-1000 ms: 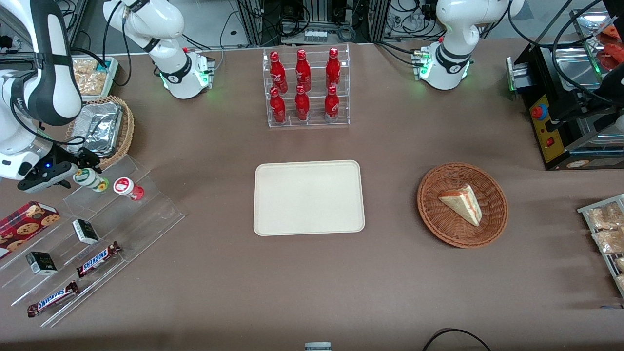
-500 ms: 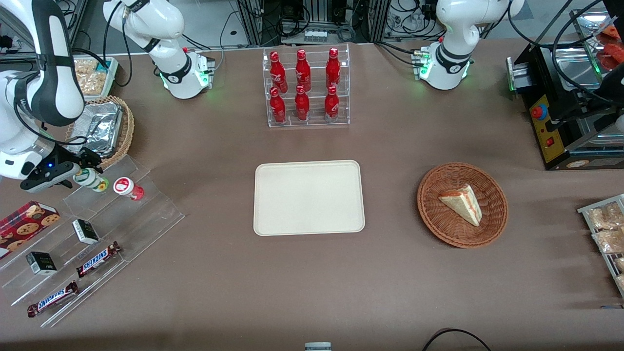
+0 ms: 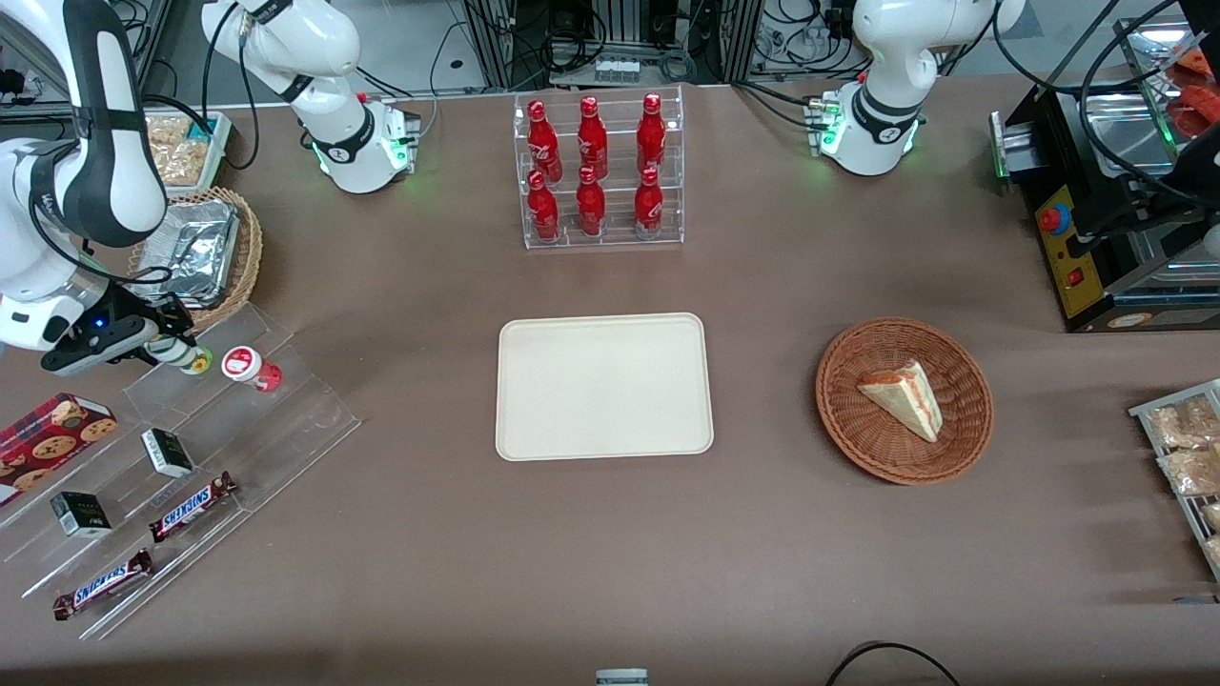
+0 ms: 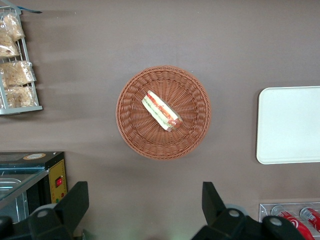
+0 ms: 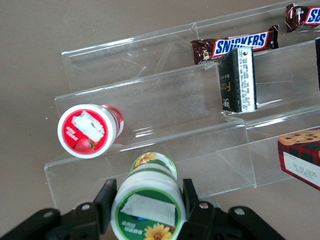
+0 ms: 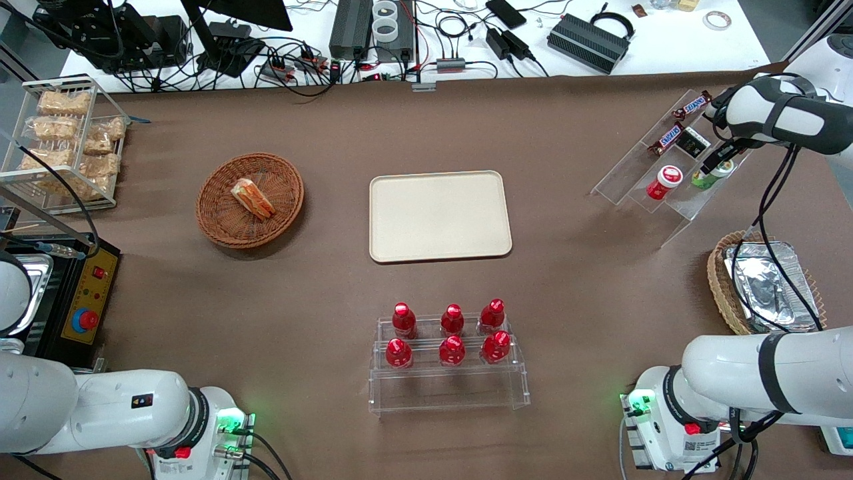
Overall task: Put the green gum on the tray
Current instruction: 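Close the right gripper around the green gum jar, then lift the gum jar off the stand and carry it over the cream tray, then lower the gum jar onto the tray and open the right gripper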
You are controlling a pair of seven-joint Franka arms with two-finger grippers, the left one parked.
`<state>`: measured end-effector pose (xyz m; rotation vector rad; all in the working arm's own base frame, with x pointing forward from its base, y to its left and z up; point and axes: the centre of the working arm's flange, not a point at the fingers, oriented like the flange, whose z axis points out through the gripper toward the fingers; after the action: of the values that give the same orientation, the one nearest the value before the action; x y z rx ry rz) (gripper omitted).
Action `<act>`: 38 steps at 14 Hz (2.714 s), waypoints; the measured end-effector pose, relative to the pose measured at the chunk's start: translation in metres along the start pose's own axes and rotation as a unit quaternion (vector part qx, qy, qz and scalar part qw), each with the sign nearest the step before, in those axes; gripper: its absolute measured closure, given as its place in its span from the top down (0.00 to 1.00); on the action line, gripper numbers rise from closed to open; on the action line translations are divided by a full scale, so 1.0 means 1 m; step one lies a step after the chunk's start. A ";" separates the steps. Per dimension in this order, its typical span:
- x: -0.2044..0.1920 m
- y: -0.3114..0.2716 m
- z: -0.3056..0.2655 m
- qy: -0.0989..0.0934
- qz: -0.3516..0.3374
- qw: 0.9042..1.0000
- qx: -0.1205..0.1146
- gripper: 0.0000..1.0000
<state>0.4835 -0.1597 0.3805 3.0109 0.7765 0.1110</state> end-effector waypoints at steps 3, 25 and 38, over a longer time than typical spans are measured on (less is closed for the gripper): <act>0.003 0.002 -0.006 0.000 -0.005 1.000 0.001 0.59; 0.218 -0.243 -0.157 -0.014 0.089 0.995 0.048 0.59; 0.315 -0.476 -0.023 -0.020 0.211 0.976 0.038 0.59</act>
<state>0.5273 0.4100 0.4002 3.1877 0.1281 0.0297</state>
